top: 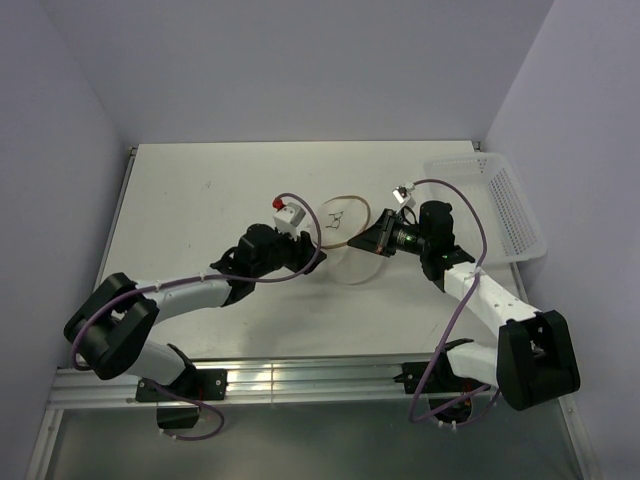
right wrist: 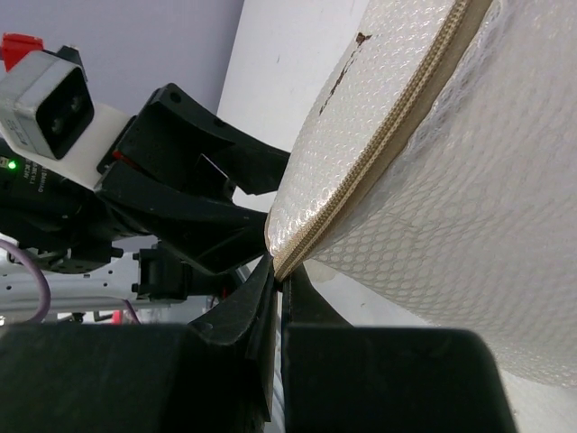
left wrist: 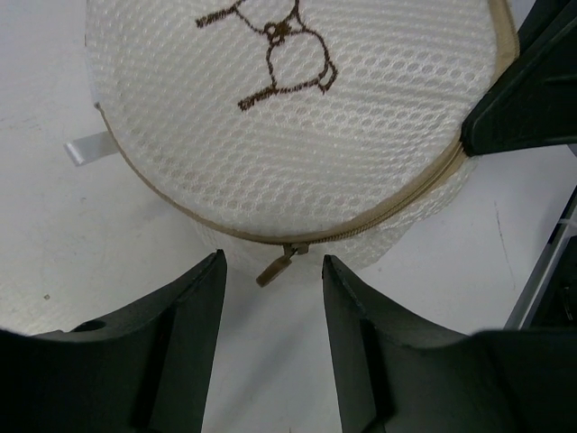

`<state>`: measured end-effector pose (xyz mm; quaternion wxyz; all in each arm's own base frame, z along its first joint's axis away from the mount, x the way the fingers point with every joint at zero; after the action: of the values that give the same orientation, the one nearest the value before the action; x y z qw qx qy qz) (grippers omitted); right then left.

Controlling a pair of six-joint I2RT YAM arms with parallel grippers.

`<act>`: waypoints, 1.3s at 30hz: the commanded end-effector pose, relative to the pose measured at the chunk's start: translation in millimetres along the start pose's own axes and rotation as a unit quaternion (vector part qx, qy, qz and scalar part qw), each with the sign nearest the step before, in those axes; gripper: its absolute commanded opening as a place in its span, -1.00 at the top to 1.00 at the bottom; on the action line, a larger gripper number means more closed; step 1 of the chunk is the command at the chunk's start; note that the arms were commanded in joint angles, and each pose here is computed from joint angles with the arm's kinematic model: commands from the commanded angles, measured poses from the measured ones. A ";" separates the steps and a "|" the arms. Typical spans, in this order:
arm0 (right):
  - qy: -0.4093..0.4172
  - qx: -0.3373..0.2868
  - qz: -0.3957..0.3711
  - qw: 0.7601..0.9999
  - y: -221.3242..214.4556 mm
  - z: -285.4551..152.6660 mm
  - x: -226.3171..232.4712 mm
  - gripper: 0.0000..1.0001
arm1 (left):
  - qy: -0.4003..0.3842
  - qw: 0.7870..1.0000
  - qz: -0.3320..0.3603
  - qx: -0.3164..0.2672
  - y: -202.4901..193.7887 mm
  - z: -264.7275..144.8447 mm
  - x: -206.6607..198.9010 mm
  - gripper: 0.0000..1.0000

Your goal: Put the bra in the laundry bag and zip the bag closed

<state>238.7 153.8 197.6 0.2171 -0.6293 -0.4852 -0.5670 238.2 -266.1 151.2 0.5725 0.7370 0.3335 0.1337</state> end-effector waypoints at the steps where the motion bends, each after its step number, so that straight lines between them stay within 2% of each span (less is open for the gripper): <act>1: 0.028 -0.007 -0.025 0.999 1.2 -5.7 9.7 1.00 | -0.014 0.998 0.019 -0.056 31.9 8.2 -4.5 -0.05; 4: 0.028 -0.007 -0.024 0.999 0.5 -6.1 9.4 1.00 | 0.005 0.998 0.024 -0.055 30.9 11.1 0.2 -0.04; 7: 0.027 -0.007 -0.025 0.999 0.7 -6.0 9.3 1.00 | -0.001 0.998 0.025 -0.054 30.1 12.8 -0.6 0.13; 13: 0.023 -0.013 -0.022 0.999 3.0 -5.3 8.1 1.00 | 0.004 0.998 0.022 -0.056 32.7 9.4 -0.6 0.97; 17: 0.007 -0.031 -0.022 0.999 10.4 -3.5 3.4 1.00 | 0.014 0.998 0.019 -0.059 31.7 -0.7 -0.1 1.00; 18: -0.012 -0.062 -0.025 0.998 19.5 -2.0 2.0 1.00 | 0.019 0.998 0.015 -0.062 31.7 -3.3 0.4 1.00; 22: -0.079 -0.119 -0.031 0.989 49.7 6.4 -7.6 1.00 | 0.048 0.997 -0.001 -0.068 29.1 -21.6 2.5 0.99; 24: -0.082 -0.131 -0.036 0.987 64.9 11.8 -0.9 0.99 | 0.054 0.996 -0.007 -0.076 28.6 -33.4 -1.8 0.99; 25: -0.089 -0.126 -0.032 0.987 69.2 17.3 -4.6 0.92 | 0.050 0.996 -0.008 -0.076 27.0 -36.5 -7.0 1.00; 26: -0.085 -0.133 -0.029 0.987 75.2 19.1 0.0 0.74 | 0.068 0.994 -0.011 -0.085 28.7 -42.2 -5.5 0.99; 27: -0.086 -0.132 -0.027 0.987 76.3 21.1 0.4 0.11 | 0.074 0.994 -0.014 -0.080 26.9 -45.0 -6.5 1.00; 30: -0.096 -0.124 -0.040 0.987 64.8 24.6 6.5 -0.87 | 0.084 0.992 -0.037 -0.082 26.1 -50.1 -14.9 1.00; 32: -0.107 -0.132 -0.045 0.984 48.2 22.3 7.2 -0.97 | 0.075 0.992 -0.059 -0.085 28.0 -48.2 -25.1 1.00; 34: -0.087 -0.131 -0.048 0.986 24.4 22.7 16.1 -0.98 | 0.072 0.991 -0.069 -0.089 30.9 -44.3 -34.0 1.00; 37: -0.045 -0.129 -0.011 0.991 -8.3 28.3 15.0 -0.98 | 0.065 0.991 -0.075 -0.094 34.9 -34.2 -45.3 1.00; 39: -0.032 -0.128 0.003 0.991 -15.2 34.3 14.4 -0.97 | 0.064 0.991 -0.074 -0.089 34.4 -26.9 -48.0 1.00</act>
<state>237.7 185.8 191.6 0.1184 -0.6704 -0.4597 -0.5703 191.4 -266.1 180.4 0.5958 0.6775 0.3984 0.1653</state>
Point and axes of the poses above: each gripper's point midway between its finger pads, its own z axis out along the fingers, its own x axis along the line the jaws close on, y = z × x, the point moved 7 cm from there along -z, back along the fingers, and after that the axes turned 14 degrees about z, right-handed, at the moved point
